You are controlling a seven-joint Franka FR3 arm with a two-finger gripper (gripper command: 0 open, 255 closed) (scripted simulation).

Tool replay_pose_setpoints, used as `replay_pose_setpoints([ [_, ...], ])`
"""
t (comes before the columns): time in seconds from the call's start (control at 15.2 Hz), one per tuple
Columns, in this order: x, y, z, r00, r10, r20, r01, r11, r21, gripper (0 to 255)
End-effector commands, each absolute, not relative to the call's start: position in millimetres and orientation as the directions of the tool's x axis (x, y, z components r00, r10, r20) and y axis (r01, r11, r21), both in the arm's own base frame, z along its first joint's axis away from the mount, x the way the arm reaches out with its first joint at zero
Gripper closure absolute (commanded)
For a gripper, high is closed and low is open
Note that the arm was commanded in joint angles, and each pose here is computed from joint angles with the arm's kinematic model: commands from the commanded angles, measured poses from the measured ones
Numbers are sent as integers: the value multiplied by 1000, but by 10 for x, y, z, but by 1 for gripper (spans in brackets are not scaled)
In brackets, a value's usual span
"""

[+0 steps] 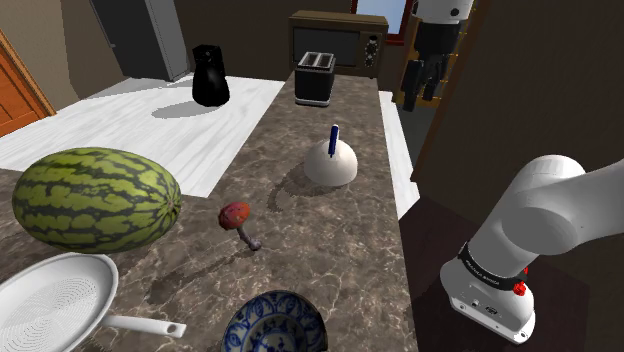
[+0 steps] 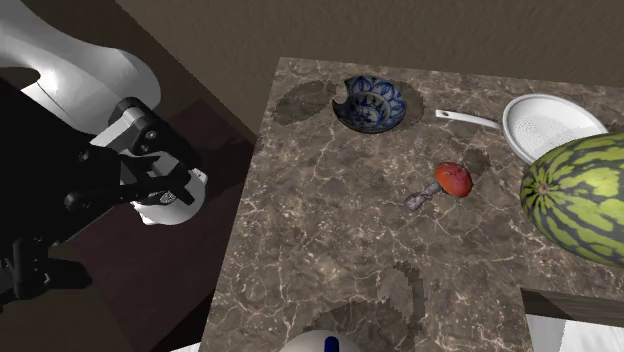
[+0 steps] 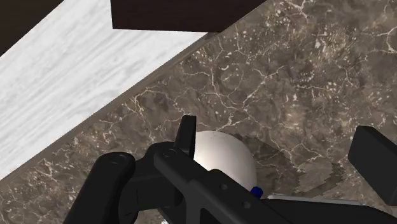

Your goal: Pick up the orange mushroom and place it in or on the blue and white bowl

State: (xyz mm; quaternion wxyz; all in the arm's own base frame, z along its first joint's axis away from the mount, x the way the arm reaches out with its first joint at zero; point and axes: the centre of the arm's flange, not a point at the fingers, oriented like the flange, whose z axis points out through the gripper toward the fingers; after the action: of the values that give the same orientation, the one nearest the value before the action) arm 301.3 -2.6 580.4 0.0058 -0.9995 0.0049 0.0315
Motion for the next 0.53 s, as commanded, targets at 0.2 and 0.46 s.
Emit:
replay_pose_setpoints([
  [0.2,3164,295,5645,999,10,-52,9,-1000,-13,0],
  [0.46,3358,727,5435,999,35,-38,35,-999,-14,0],
])
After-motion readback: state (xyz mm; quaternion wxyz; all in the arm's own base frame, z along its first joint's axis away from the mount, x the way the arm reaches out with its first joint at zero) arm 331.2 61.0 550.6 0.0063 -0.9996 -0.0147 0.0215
